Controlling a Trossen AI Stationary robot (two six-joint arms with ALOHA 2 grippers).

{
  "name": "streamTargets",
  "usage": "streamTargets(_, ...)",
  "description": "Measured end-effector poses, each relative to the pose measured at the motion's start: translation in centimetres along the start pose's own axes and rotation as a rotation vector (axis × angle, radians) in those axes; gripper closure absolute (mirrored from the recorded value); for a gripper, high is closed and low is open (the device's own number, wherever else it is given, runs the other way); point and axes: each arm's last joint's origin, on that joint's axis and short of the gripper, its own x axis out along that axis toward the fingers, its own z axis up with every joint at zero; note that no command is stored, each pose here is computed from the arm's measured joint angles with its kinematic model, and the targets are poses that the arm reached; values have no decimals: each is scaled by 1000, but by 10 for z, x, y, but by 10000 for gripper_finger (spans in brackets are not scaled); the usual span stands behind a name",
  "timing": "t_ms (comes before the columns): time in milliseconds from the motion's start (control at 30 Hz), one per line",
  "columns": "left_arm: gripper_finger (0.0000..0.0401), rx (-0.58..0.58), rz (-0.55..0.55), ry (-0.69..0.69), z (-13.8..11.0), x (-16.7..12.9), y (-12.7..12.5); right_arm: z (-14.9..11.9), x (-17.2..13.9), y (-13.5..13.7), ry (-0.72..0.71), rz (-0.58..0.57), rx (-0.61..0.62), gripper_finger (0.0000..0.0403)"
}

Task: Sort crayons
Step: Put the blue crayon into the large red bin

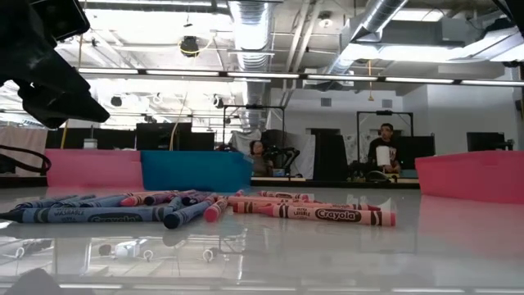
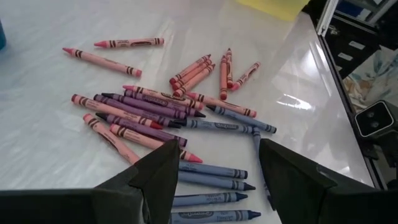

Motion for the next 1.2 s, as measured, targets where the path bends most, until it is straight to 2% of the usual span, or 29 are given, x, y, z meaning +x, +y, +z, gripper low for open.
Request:
streamTargets(233, 191, 0, -18, 15, 0, 0, -1, -25, -22, 40, 125, 135, -150, 281)
streamTargets(433, 191, -7, -44, 20, 0, 0, -2, -57, -50, 71, 298, 168, -202, 281)
streamTargets(533, 191, 13, -100, 13, 3, 0, -6, -77, -69, 87, 389, 137, -198, 281)
streamTargets(733, 191, 97, -202, 4, 7, -1, -13, -139, -95, 118, 502, 29, -189, 281)
streamTargets(933, 191, 259, -188, 18, 11, 6, -26, -205, -109, 136, 510, -54, -178, 281)
streamTargets(1067, 191, 355, -122, 111, 2, 18, -29, -237, -107, 136, 484, -110, -141, 281)
streamTargets(1200, 191, 448, -138, 240, -13, 29, -33, -257, -99, 133, 481, -122, -96, 281)
